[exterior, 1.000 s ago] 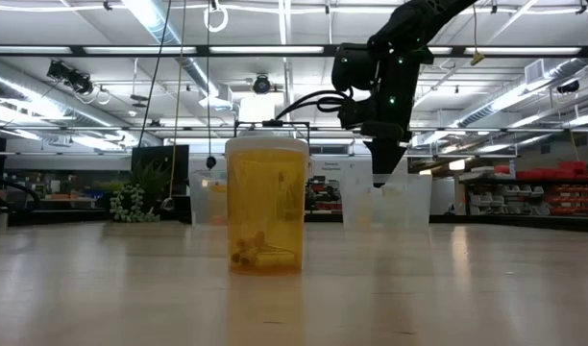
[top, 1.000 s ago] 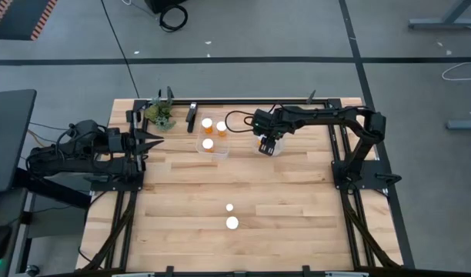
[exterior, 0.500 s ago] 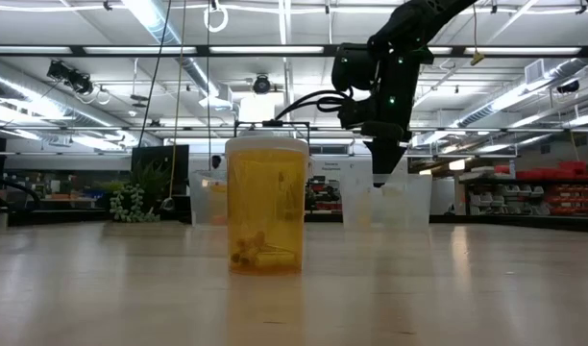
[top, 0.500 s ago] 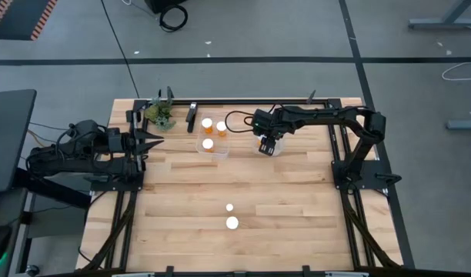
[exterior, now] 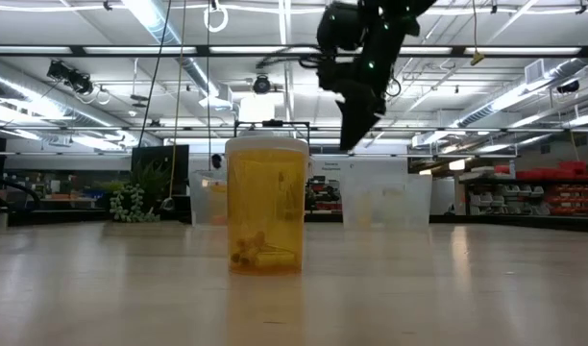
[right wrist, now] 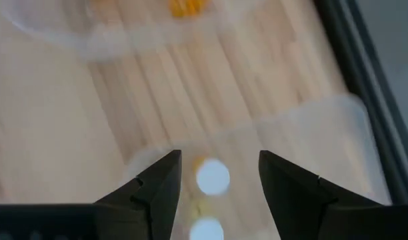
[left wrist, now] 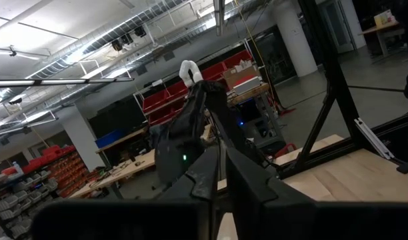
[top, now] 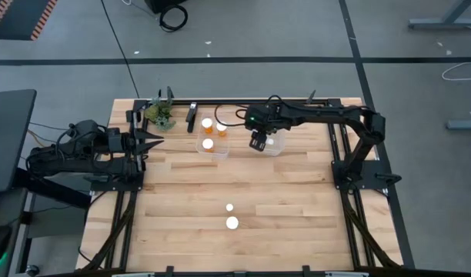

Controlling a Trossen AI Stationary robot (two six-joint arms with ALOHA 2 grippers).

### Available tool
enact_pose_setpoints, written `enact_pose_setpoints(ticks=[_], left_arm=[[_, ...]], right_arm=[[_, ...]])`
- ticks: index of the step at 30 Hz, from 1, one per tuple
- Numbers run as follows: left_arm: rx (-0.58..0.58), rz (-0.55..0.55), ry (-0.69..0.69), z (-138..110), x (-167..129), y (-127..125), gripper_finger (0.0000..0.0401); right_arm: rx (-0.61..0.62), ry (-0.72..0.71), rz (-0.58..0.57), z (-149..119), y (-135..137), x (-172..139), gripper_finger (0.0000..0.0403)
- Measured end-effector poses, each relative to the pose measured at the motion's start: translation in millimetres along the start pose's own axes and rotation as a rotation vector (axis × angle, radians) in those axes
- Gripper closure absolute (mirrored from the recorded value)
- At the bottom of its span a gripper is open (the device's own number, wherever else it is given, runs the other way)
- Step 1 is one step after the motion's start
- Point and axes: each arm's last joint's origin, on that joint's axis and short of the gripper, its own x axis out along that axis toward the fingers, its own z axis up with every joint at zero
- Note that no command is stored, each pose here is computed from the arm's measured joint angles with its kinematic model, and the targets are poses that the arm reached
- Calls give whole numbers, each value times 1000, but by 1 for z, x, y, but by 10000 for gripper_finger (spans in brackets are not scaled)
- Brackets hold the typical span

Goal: Pick and place medicine bottles into bin by pill shape (circle, oval)
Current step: Put the small yellow pill bottle in the right transparent bin

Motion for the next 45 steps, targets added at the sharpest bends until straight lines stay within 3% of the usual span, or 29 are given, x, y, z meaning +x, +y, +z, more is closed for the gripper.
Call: enact_pose_setpoints(ticks=[9,21,28,37,45], left_arm=[[0,0,0,0,0,0,367],[0,0,0,0,0,0,362],[0,0,0,0,0,0,372],[0,2,-3,0,0,0,366],[0,0,3,-1,2,0,373]], right_arm=[[-68,-142,33,23,32,-37,196],[-176,-285,136,24,91,-62,196],[-177,-391,211,23,121,-75,196],[-204,-446,328,16,178,-67,196],[-247,-358,339,2,216,-31,196]])
